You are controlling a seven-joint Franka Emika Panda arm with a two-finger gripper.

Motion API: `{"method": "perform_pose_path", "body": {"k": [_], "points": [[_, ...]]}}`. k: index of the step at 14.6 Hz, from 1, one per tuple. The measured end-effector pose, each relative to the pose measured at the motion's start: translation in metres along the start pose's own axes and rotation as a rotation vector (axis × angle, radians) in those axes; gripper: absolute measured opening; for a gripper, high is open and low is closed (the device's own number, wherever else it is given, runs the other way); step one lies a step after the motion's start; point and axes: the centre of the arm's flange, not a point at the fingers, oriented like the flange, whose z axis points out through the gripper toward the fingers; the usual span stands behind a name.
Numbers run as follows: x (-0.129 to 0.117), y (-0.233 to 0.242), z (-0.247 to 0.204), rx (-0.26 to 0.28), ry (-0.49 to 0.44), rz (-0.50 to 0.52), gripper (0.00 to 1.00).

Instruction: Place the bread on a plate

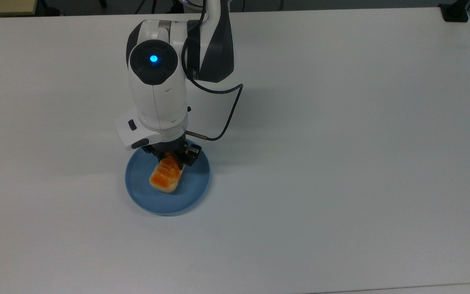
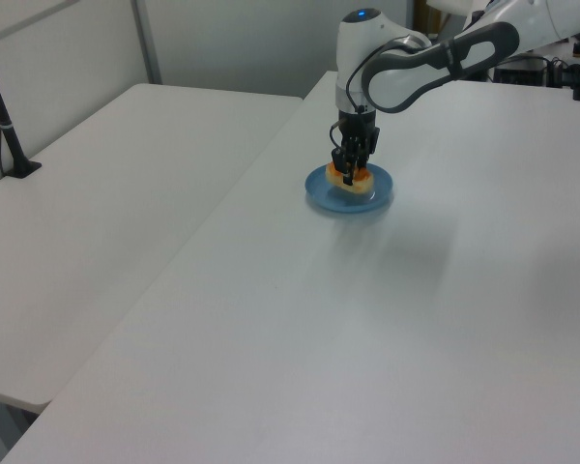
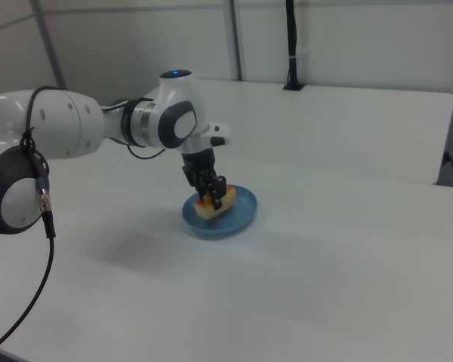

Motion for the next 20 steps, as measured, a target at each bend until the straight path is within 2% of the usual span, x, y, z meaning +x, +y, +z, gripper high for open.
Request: {"method": "perform_pose_path", "body": {"k": [2, 3, 4, 5, 8, 11, 13, 16, 18, 20], "points": [[0.0, 0.0, 0.003, -0.011, 0.002, 0.01, 0.67], [0.0, 0.0, 0.003, -0.016, 0.004, 0.016, 0.77], [0.001, -0.001, 0.002, -0.018, 0.008, 0.021, 0.93], [0.002, -0.001, 0.001, -0.017, 0.011, 0.022, 0.99], [0.007, 0.001, -0.018, -0.01, 0.04, 0.027, 1.0], [0.003, 0.013, -0.066, -0.022, 0.031, 0.041, 1.0], [-0.016, 0.026, -0.128, -0.042, -0.007, 0.036, 1.0], [-0.057, 0.045, -0.216, -0.064, -0.055, -0.004, 1.0], [-0.077, 0.053, -0.248, -0.07, -0.074, -0.024, 1.0], [-0.101, 0.06, -0.288, -0.049, -0.07, -0.05, 1.0]]}}
